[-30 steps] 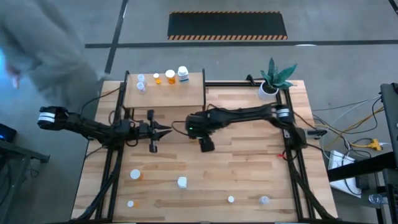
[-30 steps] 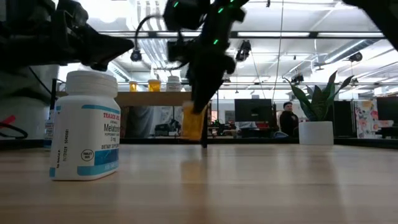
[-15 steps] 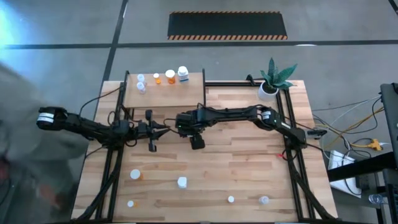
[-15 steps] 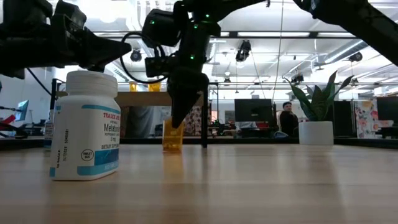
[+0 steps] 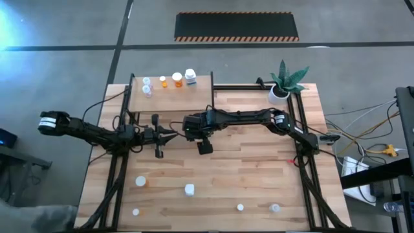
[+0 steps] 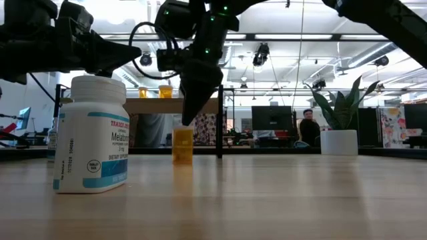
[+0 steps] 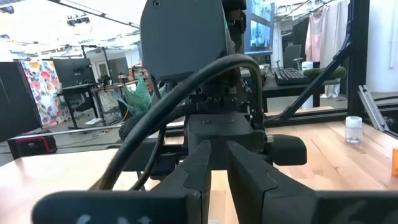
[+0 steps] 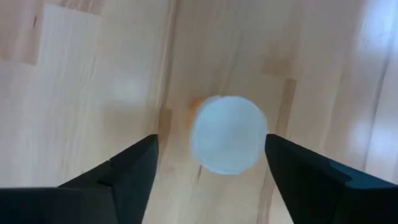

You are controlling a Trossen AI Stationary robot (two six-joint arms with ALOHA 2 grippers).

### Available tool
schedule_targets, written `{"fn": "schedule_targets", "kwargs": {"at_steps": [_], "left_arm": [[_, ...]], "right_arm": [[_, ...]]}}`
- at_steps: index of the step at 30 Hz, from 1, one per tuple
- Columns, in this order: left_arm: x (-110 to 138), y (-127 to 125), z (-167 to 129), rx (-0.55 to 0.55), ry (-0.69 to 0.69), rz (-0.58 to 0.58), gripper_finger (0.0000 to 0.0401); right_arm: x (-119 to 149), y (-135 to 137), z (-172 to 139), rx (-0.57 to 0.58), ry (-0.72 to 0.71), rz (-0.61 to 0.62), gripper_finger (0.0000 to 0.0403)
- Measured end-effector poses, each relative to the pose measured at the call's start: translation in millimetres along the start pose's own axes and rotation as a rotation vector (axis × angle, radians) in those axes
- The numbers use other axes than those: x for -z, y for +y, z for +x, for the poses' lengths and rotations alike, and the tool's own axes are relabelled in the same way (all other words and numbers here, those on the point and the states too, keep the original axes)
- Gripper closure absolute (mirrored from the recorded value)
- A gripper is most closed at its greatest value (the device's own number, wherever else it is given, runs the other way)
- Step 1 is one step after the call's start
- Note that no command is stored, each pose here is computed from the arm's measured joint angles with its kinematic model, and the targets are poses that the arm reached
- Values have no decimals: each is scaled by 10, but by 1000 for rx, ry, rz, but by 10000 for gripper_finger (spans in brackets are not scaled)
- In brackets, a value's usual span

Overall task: Pick and place medicine bottles onto shelf by color
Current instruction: Put the right large orange pill bottle on the shelf aligned with the other large orange pill bottle

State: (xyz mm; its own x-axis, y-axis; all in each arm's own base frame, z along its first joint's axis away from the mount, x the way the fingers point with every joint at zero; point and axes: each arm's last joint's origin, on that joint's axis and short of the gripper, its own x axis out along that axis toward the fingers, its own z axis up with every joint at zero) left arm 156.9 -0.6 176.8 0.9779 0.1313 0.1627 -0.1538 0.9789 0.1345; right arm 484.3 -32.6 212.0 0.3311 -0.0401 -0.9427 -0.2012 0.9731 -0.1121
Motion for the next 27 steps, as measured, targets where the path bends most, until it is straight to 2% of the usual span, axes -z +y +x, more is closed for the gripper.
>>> {"fn": "schedule_targets", "kwargs": {"at_steps": [3,6,9,13,17,20,27], "left_arm": [[0,0,0,0,0,0,370],[2,0,0,1,2,0,370],[7,-1,0,2,7,1,370],[10,-2,0,4,10,-6,370],[7,-6,21,7,28,-47,370],[-12,-15,94,14,88,-66,370],[-117,-48,433,-4,229,-111,370]], "right_arm": [[10,4,40,-3,10,-2,110],[14,4,9,-3,12,-5,121],[44,20,-182,1,24,-18,152],[164,50,-522,9,-3,-25,212],[437,117,-686,33,-82,-13,275],[713,197,-767,68,-203,15,316],[1367,362,-839,149,-502,72,376]]}}
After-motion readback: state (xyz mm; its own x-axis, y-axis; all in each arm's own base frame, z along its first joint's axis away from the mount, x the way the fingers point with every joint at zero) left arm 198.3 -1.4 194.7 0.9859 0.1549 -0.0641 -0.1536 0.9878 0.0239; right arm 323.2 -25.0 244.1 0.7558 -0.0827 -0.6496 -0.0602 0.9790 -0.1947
